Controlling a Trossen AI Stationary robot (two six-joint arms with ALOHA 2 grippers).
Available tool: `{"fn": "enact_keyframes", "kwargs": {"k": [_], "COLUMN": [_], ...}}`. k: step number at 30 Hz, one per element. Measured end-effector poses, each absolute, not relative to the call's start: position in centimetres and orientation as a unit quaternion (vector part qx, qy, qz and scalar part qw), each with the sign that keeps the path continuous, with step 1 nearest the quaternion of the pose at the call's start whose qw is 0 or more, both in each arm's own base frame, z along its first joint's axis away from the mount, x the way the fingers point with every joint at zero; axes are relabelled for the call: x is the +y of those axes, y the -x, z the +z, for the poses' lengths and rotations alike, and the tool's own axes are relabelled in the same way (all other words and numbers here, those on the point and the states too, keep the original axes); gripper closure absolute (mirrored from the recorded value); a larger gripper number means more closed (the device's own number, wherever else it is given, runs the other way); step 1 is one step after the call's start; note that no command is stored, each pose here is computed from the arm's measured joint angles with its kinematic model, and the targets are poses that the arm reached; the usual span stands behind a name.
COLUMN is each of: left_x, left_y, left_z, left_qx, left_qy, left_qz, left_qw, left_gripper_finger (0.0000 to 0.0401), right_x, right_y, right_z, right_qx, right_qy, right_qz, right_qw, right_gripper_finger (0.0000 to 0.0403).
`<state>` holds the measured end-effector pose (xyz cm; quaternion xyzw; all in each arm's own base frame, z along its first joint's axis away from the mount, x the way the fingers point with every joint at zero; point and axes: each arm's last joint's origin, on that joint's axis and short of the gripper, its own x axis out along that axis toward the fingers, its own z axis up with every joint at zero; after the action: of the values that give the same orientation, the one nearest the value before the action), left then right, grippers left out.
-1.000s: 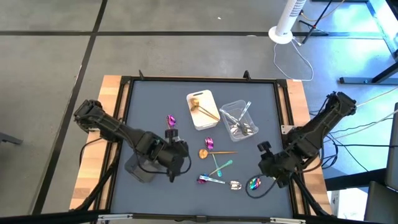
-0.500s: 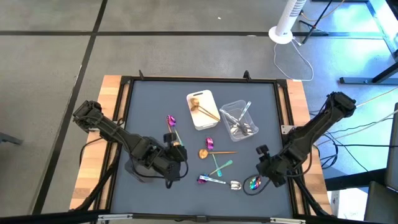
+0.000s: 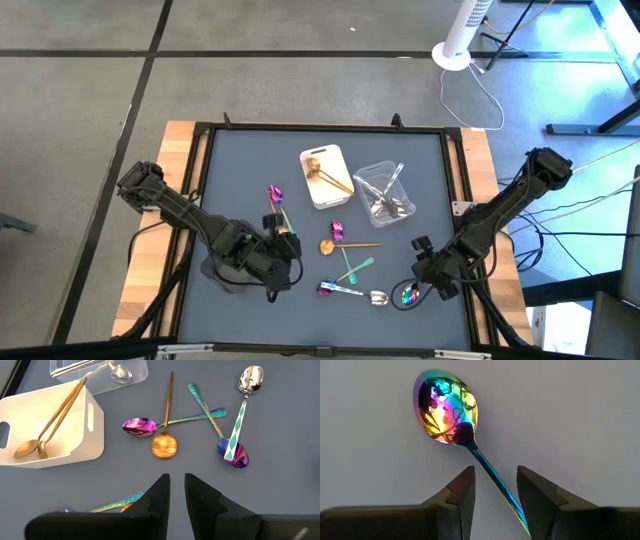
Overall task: Sort silverware by color (type)
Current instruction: Put the iridescent spoon into the black bin
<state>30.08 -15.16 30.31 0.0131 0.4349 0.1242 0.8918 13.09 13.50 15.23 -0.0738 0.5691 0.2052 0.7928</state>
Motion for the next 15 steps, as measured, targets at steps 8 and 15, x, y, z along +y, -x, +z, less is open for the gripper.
{"fn": "enact_keyframes", "kwargs": {"k": [8, 15], "left_x": [-15.2, -15.3], "left_y": [-30.1, -30.3], "left_z": [30.4, 30.4], "left_qx": [0.431, 0.426], "left_qy": [-0.01, -0.007], "left_qz": [0.124, 0.122], "left_qw": [0.894, 0.896], "left_gripper_finger": [0.0348, 0.0348], "right_x": [13.0, 12.7], "right_y": [-12.6, -12.3], "right_z": [13.8, 13.2], "right_qx": [0.569, 0.569], "right_qy": [0.069, 0.075], "right_qz": [0.212, 0.213], "right_qw": [0.792, 0.791], "right_gripper_finger": [0.0269, 0.0269]}}
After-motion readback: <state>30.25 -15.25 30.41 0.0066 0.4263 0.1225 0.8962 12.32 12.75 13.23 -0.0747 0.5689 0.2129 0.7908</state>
